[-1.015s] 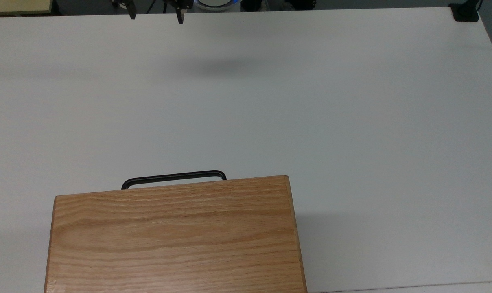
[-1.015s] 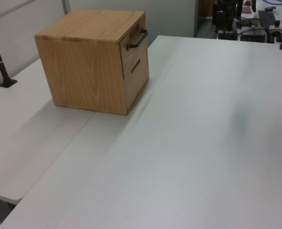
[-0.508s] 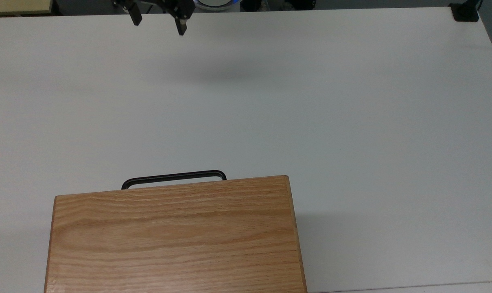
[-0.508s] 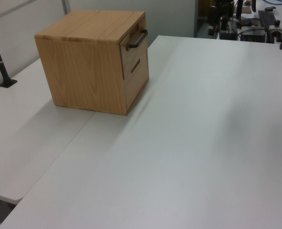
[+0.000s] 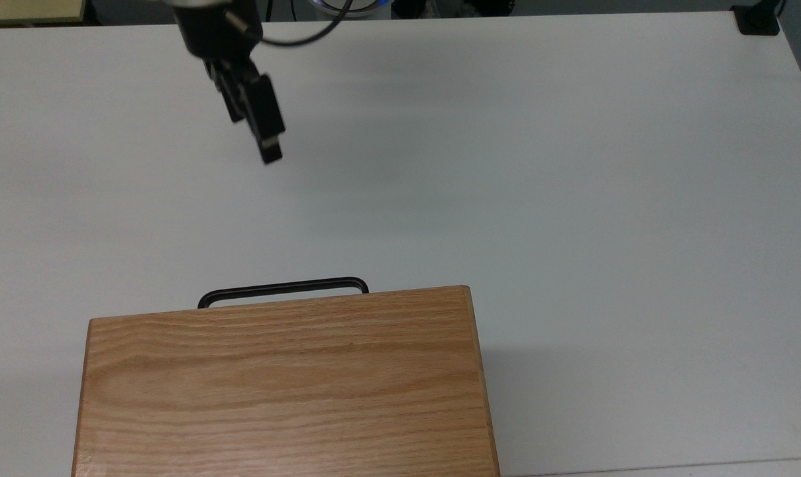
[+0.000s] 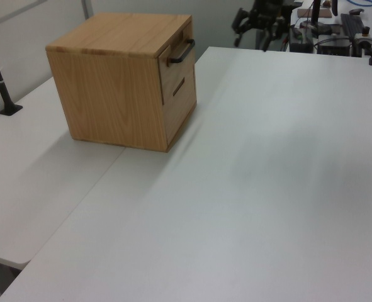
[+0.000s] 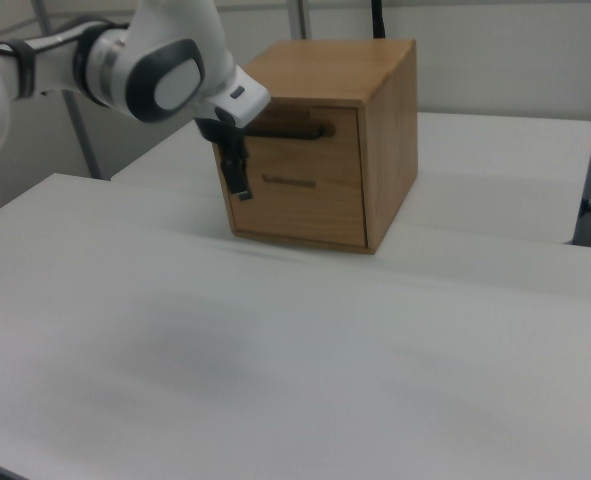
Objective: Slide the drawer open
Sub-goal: 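Move the gripper down to the black handle of the upper drawer, then close the gripper on the black drawer handle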
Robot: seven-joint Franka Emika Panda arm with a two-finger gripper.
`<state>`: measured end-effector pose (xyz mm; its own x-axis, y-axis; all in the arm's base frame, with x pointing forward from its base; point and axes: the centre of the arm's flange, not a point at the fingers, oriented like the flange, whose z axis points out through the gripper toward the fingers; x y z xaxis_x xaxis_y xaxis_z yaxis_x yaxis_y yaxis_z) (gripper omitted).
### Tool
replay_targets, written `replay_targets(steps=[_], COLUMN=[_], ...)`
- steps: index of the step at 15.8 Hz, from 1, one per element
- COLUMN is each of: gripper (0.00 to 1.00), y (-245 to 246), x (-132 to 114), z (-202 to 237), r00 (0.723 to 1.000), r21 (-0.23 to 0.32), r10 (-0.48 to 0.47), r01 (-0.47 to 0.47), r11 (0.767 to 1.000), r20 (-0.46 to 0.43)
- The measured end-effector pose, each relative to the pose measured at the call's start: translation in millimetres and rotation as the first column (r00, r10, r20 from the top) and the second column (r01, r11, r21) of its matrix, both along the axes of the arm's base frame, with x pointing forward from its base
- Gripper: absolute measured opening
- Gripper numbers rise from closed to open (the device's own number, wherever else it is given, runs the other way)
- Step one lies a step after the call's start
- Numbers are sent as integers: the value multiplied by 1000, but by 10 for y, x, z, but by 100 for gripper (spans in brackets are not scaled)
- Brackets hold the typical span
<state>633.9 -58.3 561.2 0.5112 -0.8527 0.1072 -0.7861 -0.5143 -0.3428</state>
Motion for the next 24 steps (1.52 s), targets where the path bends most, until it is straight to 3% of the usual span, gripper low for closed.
replay_targets(steps=[3, 6, 11, 18, 21, 24], gripper=[100, 100, 99, 89, 79, 44], y=[35, 126, 299, 464, 405, 408], x=[345, 567, 652, 868, 971, 1028], z=[-200, -305, -222, -377, -483, -513], r00=[973, 924, 888, 868, 865, 860], r21=[84, 185, 243, 260, 250, 246], r10=[-202, -322, -359, -373, -379, -378], r01=[194, 286, 294, 297, 308, 306], r11=[977, 940, 924, 919, 918, 920], r20=[107, 204, 289, 328, 328, 342])
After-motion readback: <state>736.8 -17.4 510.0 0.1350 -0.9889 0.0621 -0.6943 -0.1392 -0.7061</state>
